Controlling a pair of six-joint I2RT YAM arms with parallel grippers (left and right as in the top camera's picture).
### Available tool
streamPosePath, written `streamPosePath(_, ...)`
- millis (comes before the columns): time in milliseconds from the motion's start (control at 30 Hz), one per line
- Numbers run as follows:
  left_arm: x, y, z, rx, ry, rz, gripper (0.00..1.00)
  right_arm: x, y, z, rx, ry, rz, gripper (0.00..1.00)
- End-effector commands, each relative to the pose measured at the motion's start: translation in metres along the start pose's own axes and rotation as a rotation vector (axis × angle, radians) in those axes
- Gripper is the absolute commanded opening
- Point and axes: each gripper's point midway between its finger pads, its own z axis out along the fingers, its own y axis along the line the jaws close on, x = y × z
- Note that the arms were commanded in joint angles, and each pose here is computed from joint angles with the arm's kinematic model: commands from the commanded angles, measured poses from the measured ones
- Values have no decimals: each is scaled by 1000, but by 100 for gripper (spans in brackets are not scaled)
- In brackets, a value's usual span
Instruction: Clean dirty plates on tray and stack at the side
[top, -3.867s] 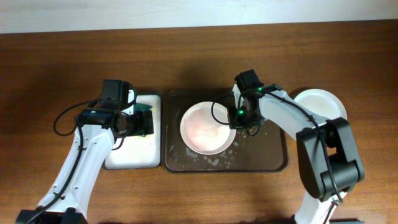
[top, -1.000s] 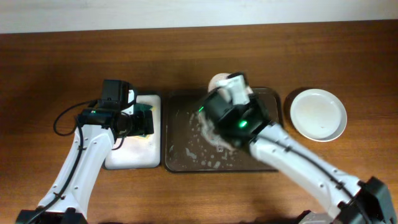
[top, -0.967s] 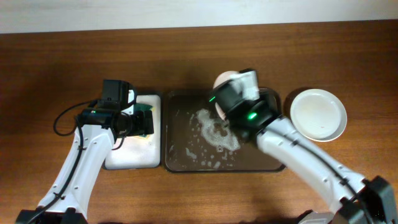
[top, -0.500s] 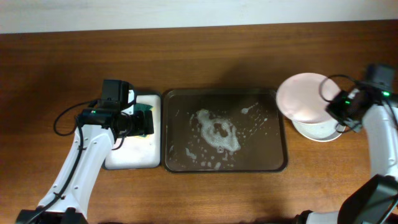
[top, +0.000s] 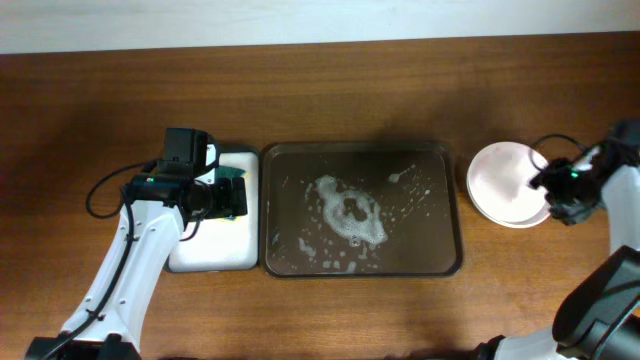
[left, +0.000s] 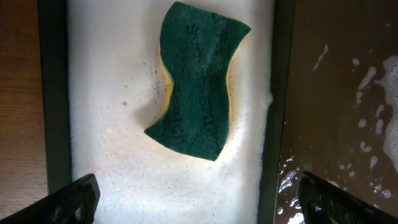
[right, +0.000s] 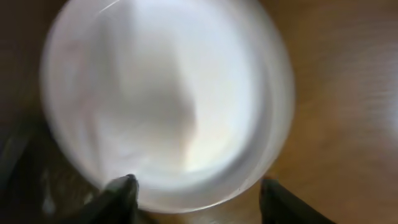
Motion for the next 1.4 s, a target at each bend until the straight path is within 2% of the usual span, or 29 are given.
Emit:
streamPosePath(0, -6, -1, -2, 11, -21, -13, 99, 44, 55, 12, -109, 123, -274, 72)
streamPosePath(33, -7, -2, -2, 12, -26, -13, 99, 67, 77, 16, -113, 163, -414, 81)
streamPosePath(100, -4, -6, -2, 40, -13, -13, 99, 99, 94, 22, -52, 209, -546, 98)
streamPosePath(167, 7, -8, -2, 53, 36, -27, 100, 126, 101, 24, 25, 243, -655, 99)
streamPosePath(233, 29, -4, -4, 31, 125, -103, 99, 151, 101, 23, 82, 292, -734, 99)
streamPosePath(367, 69, 2, -12, -4, 289, -130, 100, 184, 89, 12, 152, 403, -770, 99)
streamPosePath(433, 80, 3, -17, -12, 324, -130, 99, 191, 84, 5, 159, 416, -777, 99)
streamPosePath(533, 87, 5, -27, 5, 248, -128, 99, 202, 81, -6, 110, 326, -777, 99)
streamPosePath(633, 84, -4, -43, 99, 60, -45, 100, 206, 80, -22, 19, 174, -800, 99)
streamPosePath(700, 78, -7, -68, 141, -135, 17, 100, 201, 77, -46, -42, 17, -817, 99)
streamPosePath(767, 71, -6, -92, 158, -317, 34, 99, 194, 76, -76, -96, -142, -822, 99)
streamPosePath(867, 70, -3, -119, 165, -487, 37, 99, 192, 76, -120, -196, -328, -819, 99)
streamPosePath(1000, 70, -3, -126, 170, -522, 38, 99, 194, 74, -141, -254, -412, -817, 99)
streamPosePath(1367, 70, -3, -126, 170, -522, 38, 99, 194, 74, -139, -249, -405, -817, 99)
